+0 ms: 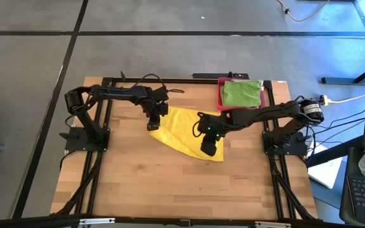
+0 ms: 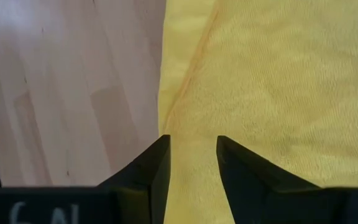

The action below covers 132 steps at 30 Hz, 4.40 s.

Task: Fold microfiber towels
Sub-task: Fold the yellow towel

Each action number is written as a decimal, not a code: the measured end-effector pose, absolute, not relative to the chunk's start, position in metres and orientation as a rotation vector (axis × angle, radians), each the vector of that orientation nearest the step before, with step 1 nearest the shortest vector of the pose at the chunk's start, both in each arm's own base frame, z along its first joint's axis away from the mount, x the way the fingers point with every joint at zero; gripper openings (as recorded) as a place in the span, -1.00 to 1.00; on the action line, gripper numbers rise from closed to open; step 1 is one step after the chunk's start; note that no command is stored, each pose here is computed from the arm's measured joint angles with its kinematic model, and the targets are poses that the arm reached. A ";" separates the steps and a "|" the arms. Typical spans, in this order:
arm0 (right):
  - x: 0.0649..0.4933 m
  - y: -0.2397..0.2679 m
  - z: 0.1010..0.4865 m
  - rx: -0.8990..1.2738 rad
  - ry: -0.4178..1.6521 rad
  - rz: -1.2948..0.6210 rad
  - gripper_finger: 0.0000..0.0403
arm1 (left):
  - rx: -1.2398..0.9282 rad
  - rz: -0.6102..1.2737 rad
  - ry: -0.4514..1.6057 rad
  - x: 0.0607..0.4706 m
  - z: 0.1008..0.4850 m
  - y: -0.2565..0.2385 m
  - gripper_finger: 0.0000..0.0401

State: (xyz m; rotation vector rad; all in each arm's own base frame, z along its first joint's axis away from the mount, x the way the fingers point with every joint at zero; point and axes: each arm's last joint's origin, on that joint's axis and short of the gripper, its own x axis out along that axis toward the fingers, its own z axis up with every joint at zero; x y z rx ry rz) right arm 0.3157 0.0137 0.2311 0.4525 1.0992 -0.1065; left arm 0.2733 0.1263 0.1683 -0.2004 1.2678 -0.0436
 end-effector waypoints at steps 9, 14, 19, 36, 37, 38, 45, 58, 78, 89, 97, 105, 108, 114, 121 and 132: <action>0.319 0.026 0.233 0.403 1.044 -0.147 -0.34 | -0.263 -0.050 1.231 0.281 0.154 0.125 -0.18; 0.319 0.028 0.233 0.399 1.041 -0.145 -0.34 | -0.275 -0.070 1.263 0.285 0.141 0.122 -0.18; 0.318 0.028 0.233 0.420 1.044 -0.159 -0.34 | -0.262 -0.074 1.275 0.288 0.137 0.119 -0.18; 0.318 0.028 0.233 0.411 1.049 -0.155 -0.34 | -0.360 0.006 1.266 0.292 0.137 0.115 -0.18; 0.318 0.028 0.233 0.411 1.049 -0.155 -0.34 | -0.369 0.009 1.265 0.292 0.138 0.114 -0.18; 0.318 0.028 0.233 0.411 1.050 -0.155 -0.34 | -0.372 0.010 1.267 0.292 0.138 0.113 -0.18; 0.318 0.028 0.233 0.409 1.050 -0.155 -0.34 | -0.351 0.000 1.256 0.290 0.152 0.104 -0.30; 0.318 0.028 0.233 0.388 1.051 -0.143 -0.34 | -0.398 -0.040 1.386 0.285 0.154 0.074 -0.97; 0.319 0.028 0.233 0.364 1.043 -0.127 -0.34 | -0.530 -0.027 1.398 0.279 0.191 -0.003 -1.00; 0.318 0.034 0.233 0.359 1.047 -0.112 -0.34 | -0.560 -0.034 1.415 0.280 0.190 -0.055 -1.00; 0.312 0.057 0.231 0.387 1.087 -0.096 -0.34 | -0.631 0.013 1.323 0.286 0.193 -0.076 -1.00; 0.311 0.098 0.236 0.335 0.994 -0.013 -0.33 | -0.747 0.042 1.180 0.296 0.200 -0.091 -1.00; 0.314 0.115 0.243 0.245 0.865 0.015 -0.29 | -0.777 0.025 1.156 0.297 0.202 -0.097 -1.00; 0.312 0.132 0.248 0.218 0.772 0.012 -0.13 | -0.833 0.017 1.156 0.295 0.203 -0.110 -1.00; 0.315 0.151 0.247 0.270 0.697 0.023 -0.05 | -0.882 -0.046 1.034 0.306 0.211 -0.110 -1.00; 0.375 0.167 0.229 0.047 0.586 0.029 0.14 | -0.896 -0.074 1.031 0.311 0.212 -0.098 -1.00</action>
